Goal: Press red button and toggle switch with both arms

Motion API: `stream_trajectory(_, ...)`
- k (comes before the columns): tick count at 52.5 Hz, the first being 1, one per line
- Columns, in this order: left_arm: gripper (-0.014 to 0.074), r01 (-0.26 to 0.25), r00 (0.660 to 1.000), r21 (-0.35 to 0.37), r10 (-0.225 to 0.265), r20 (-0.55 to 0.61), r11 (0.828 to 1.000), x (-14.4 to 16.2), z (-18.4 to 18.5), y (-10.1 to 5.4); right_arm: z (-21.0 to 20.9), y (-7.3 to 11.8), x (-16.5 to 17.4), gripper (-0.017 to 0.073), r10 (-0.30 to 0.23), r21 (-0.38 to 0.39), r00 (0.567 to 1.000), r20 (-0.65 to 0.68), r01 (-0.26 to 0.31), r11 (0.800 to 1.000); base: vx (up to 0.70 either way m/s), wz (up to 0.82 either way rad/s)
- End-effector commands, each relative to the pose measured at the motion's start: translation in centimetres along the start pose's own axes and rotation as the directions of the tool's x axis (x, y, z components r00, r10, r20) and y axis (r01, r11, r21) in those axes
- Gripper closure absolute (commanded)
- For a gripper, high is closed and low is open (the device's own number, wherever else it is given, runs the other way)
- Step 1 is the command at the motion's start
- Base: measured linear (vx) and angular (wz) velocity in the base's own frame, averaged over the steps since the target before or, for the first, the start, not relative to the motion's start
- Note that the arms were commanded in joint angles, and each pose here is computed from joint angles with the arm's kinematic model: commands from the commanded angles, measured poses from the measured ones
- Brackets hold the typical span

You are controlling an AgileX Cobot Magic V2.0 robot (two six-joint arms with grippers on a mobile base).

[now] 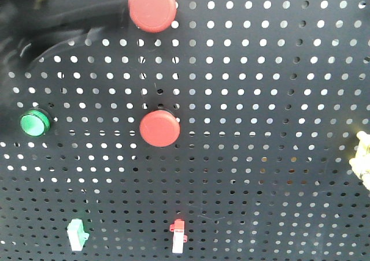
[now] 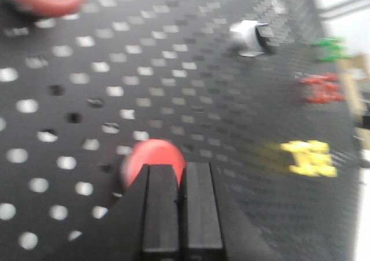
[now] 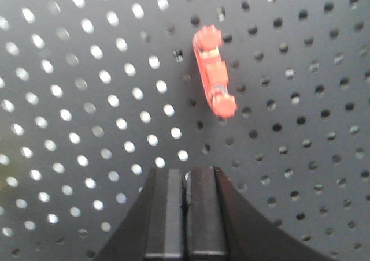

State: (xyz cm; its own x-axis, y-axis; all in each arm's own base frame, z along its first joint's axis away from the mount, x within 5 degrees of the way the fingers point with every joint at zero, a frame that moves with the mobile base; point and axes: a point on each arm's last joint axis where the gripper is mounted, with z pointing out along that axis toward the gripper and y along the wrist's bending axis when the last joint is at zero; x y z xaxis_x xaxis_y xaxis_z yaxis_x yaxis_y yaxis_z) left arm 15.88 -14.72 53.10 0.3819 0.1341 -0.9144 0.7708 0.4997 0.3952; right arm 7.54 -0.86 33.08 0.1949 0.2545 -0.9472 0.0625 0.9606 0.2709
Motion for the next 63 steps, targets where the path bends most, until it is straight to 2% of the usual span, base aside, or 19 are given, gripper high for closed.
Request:
stream_trajectory(1, 0.0592, 0.022, 0.998, -0.062, -0.018, 0.056, 0.998, -0.8, 0.6, 0.6, 0.2, 0.3, -1.6, 0.0559, -0.015, -0.008, 0.995, 0.094, 0.016, 1.000, 0.00, 0.00)
stream_trajectory(5, 0.0592, 0.028, 0.999, -0.053, -0.026, 0.040, 0.998, -0.2, 1.6, 0.6, 0.2, 0.3, -1.6, 0.0559, -0.024, -0.007, 0.995, 0.095, 0.024, 1.000, 0.00, 0.00)
stream_trajectory(9, 0.0592, 0.036, 0.999, -0.060, -0.033, 0.038, 0.998, 0.2, 2.2, 0.6, 0.2, 0.3, -1.6, 0.0559, -0.054, -0.004, 0.994, 0.095, 0.055, 0.998, 0.00, 0.00)
stream_trajectory(14, 0.0592, 0.042, 0.998, -0.105, -0.036, 0.050, 0.994, 0.3, 2.6, 1.0, 0.2, 0.3, -1.6, 0.0559, -0.086, -0.001, 0.992, 0.095, 0.087, 0.996, 0.00, 0.00)
stream_trajectory(21, 0.0592, 0.045, 0.997, -0.128, -0.037, 0.061, 0.991, 0.2, 2.6, 1.1, 0.2, 0.3, -1.6, 0.0559, -0.091, -0.001, 0.991, 0.095, 0.091, 0.996, 0.00, 0.01)
stream_trajectory(31, 0.0592, 0.031, 0.998, -0.045, -0.028, 0.050, 0.999, -0.3, 2.0, 0.2, 0.2, 0.3, -1.6, 0.0559, -0.093, -0.001, 0.991, 0.095, 0.093, 0.996, 0.00, 0.00)
stream_trajectory(36, 0.0592, 0.011, 0.998, -0.010, -0.010, 0.068, 1.000, -1.3, 0.6, -0.4, 0.2, 0.3, -1.6, 0.0559, -0.093, -0.001, 0.991, 0.095, 0.093, 0.996, 0.00, 0.00)
stream_trajectory(40, 0.0592, -0.005, 0.995, -0.013, 0.006, 0.102, 1.000, -2.5, -1.0, -0.8, 0.2, 0.3, -1.6, 0.0559, -0.092, -0.001, 0.991, 0.094, 0.093, 0.996, 0.00, 0.00)
stream_trajectory(51, 0.0592, -0.042, 0.978, -0.055, 0.052, 0.201, 0.998, -5.6, -5.7, -1.7, 0.2, 0.3, -1.2, 0.0559, -0.092, 0.001, 0.994, 0.055, 0.092, 0.996, 0.00, 0.00)
stream_trajectory(57, 0.0592, -0.064, 0.976, -0.098, 0.083, 0.203, 0.993, -6.4, -7.6, -2.0, 0.2, 0.2, -0.9, 0.0559, -0.095, 0.004, 0.995, -0.005, 0.095, 0.995, 0.00, 0.00)
stream_trajectory(60, 0.0592, -0.064, 0.981, -0.123, 0.086, 0.177, 0.990, -6.4, -8.3, -2.0, 0.1, 0.4, -1.2, 0.0559, -0.102, 0.002, 0.994, -0.038, 0.102, 0.995, 0.00, 0.00)
stream_trajectory(63, 0.0592, -0.033, 0.989, -0.143, 0.053, 0.138, 0.989, -6.1, -8.5, -1.8, 0.0, 0.7, -1.8, 0.0559, -0.118, -0.004, 0.990, -0.076, 0.118, 0.993, 0.00, 0.00)
